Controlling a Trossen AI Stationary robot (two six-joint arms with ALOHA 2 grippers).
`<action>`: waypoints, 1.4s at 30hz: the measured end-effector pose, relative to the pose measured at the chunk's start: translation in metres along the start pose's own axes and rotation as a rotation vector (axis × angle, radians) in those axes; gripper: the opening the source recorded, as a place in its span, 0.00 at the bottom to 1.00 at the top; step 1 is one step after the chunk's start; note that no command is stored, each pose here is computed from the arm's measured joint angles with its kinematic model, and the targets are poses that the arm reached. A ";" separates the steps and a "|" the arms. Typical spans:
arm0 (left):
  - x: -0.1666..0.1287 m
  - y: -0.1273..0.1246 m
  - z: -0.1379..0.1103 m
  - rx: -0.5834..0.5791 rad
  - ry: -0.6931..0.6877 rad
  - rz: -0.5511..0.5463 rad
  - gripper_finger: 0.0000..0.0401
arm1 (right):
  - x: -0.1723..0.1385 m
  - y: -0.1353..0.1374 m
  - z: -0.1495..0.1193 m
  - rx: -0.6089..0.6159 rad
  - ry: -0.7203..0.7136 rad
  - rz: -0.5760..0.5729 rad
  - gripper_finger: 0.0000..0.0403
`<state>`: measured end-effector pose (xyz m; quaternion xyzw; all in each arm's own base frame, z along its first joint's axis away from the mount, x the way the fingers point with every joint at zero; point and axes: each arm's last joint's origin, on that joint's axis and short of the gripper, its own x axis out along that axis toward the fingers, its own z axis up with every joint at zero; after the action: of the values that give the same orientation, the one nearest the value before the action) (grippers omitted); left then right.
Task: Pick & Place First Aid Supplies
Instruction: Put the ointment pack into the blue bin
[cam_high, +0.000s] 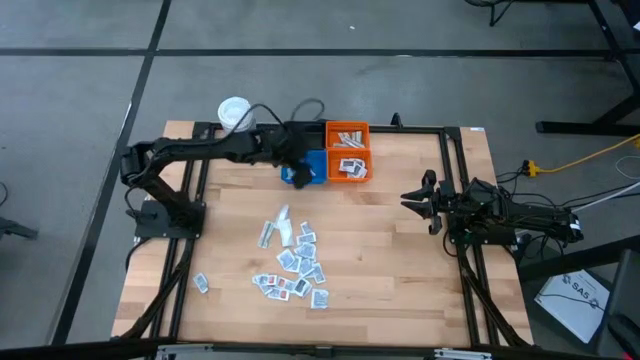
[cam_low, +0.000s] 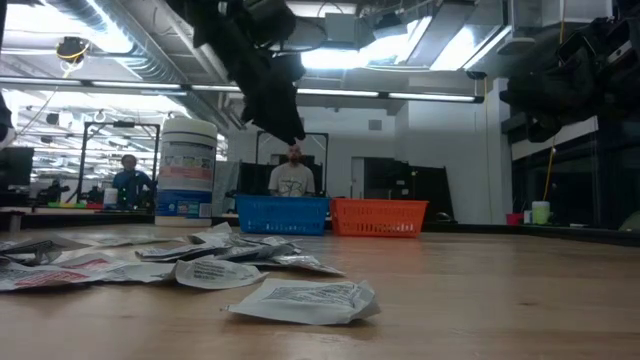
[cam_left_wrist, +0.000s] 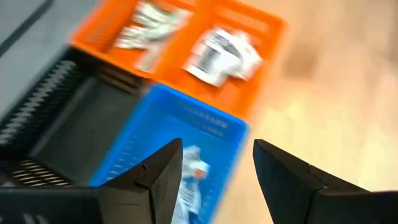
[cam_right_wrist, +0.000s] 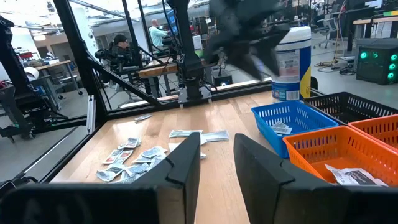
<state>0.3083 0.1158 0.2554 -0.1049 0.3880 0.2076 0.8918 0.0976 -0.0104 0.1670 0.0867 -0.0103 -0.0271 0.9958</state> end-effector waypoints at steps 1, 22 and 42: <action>0.000 -0.007 -0.002 0.039 0.015 -0.015 0.48 | 0.000 0.000 0.000 0.000 0.000 0.000 0.25; -0.058 -0.173 -0.092 0.567 0.273 -0.291 0.47 | 0.000 0.000 0.000 0.000 0.000 0.000 0.25; -0.080 -0.238 -0.165 0.587 0.417 -0.337 0.47 | 0.000 0.000 0.000 0.000 0.000 0.000 0.25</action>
<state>0.2598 -0.1773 0.2086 0.0523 0.5809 -0.0869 0.8077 0.0976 -0.0104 0.1671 0.0869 -0.0103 -0.0272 0.9958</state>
